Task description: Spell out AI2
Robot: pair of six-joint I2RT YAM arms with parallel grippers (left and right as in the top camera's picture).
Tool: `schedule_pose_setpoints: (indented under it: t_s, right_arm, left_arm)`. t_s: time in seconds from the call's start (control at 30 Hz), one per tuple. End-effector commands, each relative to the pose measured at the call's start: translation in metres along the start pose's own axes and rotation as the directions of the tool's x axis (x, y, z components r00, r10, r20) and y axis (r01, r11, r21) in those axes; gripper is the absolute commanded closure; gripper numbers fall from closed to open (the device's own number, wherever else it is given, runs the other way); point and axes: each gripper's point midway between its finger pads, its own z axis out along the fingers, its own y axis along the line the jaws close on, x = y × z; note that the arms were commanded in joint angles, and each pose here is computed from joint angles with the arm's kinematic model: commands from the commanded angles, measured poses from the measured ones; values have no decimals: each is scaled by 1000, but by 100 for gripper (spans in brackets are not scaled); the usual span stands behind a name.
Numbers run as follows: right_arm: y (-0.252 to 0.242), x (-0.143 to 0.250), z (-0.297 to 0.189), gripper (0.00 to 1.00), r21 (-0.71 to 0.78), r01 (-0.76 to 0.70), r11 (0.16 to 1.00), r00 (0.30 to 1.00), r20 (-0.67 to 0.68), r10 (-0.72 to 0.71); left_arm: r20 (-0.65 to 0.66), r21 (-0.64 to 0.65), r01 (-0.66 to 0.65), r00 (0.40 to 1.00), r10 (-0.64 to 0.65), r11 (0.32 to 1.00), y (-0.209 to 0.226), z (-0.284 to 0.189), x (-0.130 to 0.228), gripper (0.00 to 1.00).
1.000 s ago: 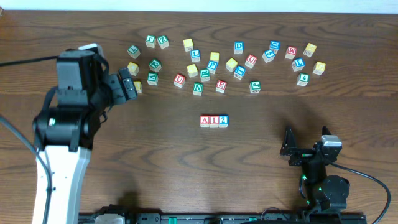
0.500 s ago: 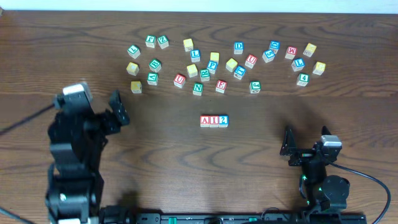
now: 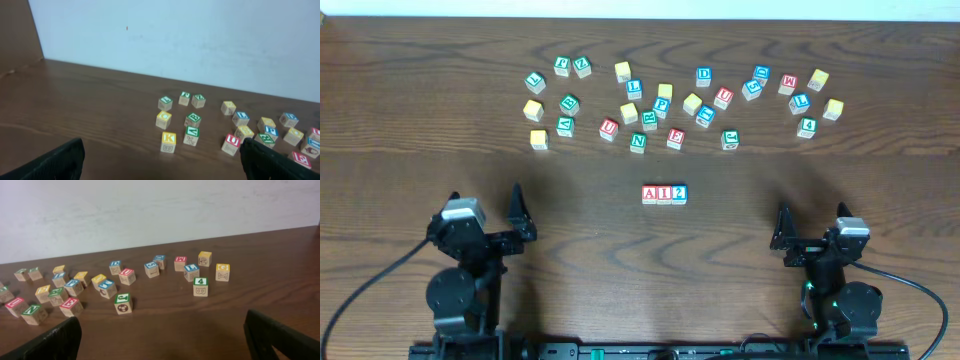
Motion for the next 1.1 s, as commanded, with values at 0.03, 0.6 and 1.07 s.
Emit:
schedule_pose_setpoints:
  t_s: [0.03, 0.6, 1.07]
  right_arm:
    - [-2, 0, 0, 1, 6, -5, 1000, 1000, 3, 5]
    - [-2, 0, 0, 1, 6, -5, 1000, 1000, 3, 5]
    - [-2, 0, 0, 1, 6, -5, 1000, 1000, 3, 5]
  left_arm:
    - [49, 12, -45, 998, 45, 999, 1, -1, 15, 2]
    - [-41, 5, -107, 993, 107, 994, 10, 1, 77, 2]
    - [-42, 6, -107, 993, 107, 994, 10, 2, 77, 2]
